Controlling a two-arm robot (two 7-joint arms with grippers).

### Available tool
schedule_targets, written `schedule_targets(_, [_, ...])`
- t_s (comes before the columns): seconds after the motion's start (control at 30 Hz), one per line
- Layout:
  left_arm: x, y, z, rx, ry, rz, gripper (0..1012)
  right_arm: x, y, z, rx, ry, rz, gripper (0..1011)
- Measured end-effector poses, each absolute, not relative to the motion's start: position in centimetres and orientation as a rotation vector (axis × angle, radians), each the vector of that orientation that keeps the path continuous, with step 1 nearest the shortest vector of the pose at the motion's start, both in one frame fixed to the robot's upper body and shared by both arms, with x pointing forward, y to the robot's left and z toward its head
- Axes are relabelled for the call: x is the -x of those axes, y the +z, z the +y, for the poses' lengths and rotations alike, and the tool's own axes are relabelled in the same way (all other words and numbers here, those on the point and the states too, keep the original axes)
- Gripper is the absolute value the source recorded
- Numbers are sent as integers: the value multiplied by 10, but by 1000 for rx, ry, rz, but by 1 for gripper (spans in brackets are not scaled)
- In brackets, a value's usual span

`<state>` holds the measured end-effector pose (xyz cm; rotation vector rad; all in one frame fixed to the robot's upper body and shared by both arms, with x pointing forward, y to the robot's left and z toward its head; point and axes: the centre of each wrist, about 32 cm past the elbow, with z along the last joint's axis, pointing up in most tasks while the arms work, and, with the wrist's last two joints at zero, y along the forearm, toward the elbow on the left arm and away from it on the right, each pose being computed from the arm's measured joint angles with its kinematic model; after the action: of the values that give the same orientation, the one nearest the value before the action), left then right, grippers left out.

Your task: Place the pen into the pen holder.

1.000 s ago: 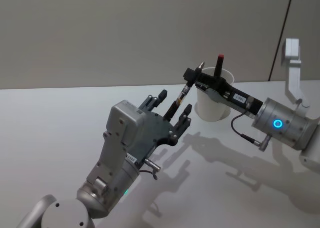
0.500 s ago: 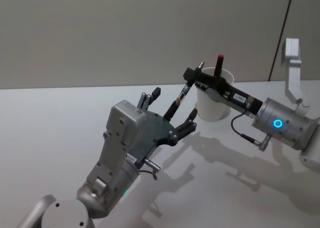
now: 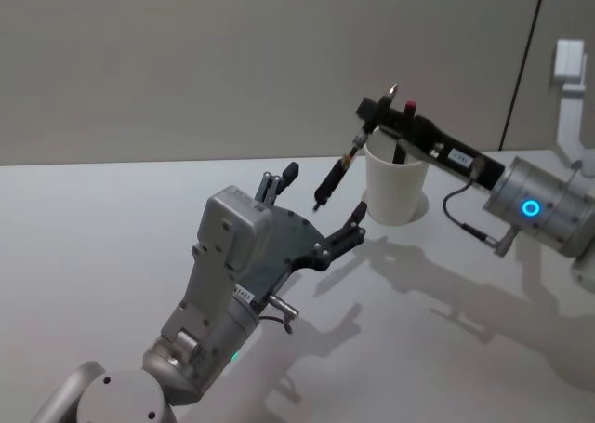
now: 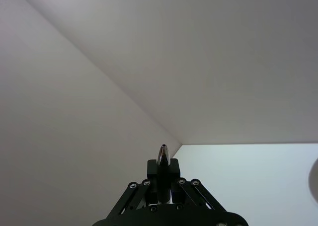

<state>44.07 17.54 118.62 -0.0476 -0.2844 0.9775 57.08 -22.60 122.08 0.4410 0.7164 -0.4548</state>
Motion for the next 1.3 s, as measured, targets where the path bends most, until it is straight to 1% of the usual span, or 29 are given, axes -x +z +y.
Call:
schedule_targets(0.2, [-441, 1186, 175, 48, 977, -284, 1001, -572, 1235, -233, -444, -502, 637, 130])
schedule_targets(0.47, [-441, 1186, 175, 48, 977, -285, 1001, -575, 1258, -249, -442, -601, 494, 130])
schedule_targets(0.77, [-441, 1186, 175, 48, 977, -284, 1001, -576, 1279, -265, -403, -717, 325, 130])
schedule_targets(1.03, [-441, 1186, 175, 48, 977, -285, 1001, -575, 1290, -269, -351, -799, 179, 130])
schedule_targets(1.3, [-441, 1186, 175, 48, 977, -285, 1001, -574, 1293, -263, -292, -842, 43, 130])
